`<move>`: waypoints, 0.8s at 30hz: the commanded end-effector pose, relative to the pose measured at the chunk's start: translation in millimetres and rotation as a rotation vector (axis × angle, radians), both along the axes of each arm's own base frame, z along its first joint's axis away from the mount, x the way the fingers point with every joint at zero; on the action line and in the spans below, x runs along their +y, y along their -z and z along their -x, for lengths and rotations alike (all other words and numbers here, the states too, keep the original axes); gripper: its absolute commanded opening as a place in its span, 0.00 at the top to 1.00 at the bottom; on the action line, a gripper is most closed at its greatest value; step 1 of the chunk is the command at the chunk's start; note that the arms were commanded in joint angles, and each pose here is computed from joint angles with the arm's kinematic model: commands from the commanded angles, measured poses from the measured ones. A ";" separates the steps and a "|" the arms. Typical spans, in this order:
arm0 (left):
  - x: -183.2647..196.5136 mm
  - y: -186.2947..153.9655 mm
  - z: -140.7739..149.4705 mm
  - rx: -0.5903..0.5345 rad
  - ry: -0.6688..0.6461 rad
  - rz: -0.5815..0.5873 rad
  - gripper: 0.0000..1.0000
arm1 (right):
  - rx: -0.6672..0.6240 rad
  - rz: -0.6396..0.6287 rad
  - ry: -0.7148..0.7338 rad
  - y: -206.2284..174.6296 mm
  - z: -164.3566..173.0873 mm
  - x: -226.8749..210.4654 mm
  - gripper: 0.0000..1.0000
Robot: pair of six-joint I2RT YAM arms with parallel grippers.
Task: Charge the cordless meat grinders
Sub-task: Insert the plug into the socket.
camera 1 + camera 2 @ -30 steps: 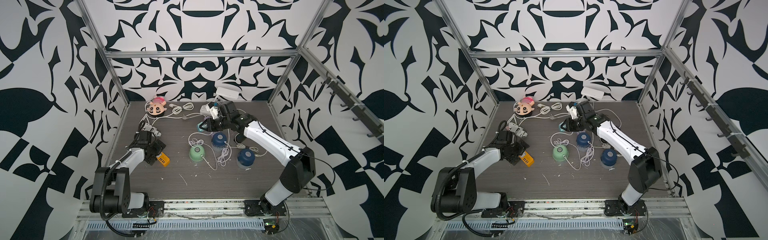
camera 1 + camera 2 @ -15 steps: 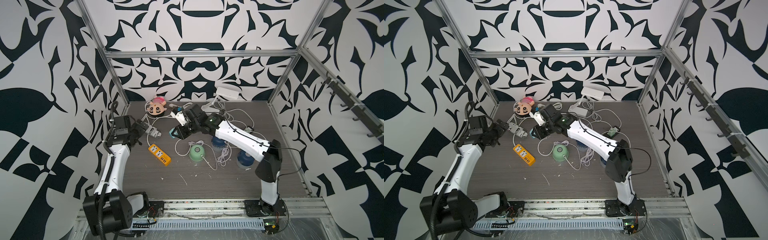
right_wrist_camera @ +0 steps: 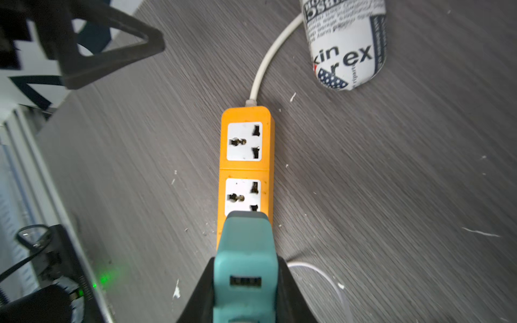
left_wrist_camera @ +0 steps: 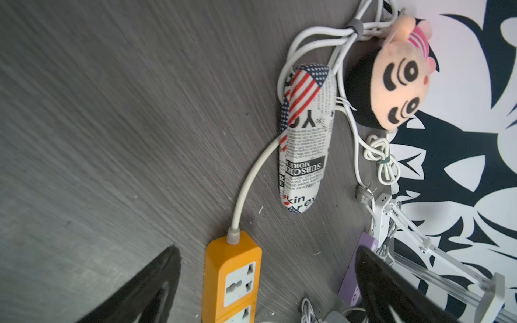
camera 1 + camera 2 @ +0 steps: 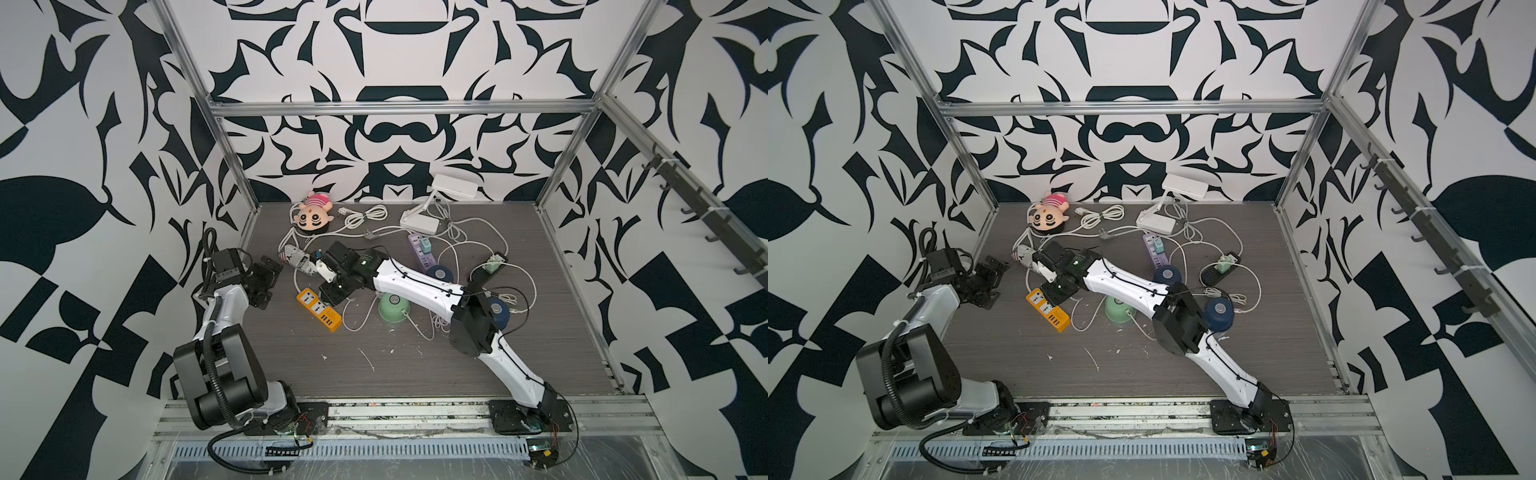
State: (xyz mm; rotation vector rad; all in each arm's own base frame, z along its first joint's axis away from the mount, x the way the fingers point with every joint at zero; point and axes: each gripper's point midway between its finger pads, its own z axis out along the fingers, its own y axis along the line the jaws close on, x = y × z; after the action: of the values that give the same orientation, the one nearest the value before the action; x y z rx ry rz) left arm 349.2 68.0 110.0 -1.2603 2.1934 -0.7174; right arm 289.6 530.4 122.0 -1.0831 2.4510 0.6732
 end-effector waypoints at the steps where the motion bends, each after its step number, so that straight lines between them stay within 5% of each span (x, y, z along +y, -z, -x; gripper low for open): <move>1: 8.1 -2.7 -4.7 -0.068 -0.054 0.061 0.01 | -0.069 -0.042 0.012 -34.0 -8.0 4.6 1.00; 24: 8.9 36.6 6.4 -0.022 -0.055 0.148 0.07 | -0.041 -0.026 -0.029 4.1 -2.3 28.9 1.00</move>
State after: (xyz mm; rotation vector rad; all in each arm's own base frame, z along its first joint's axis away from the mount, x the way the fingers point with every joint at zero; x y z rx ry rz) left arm 342.5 78.8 77.6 -1.3737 2.1094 -0.8586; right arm 295.6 550.9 97.4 -1.1000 2.4399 0.6434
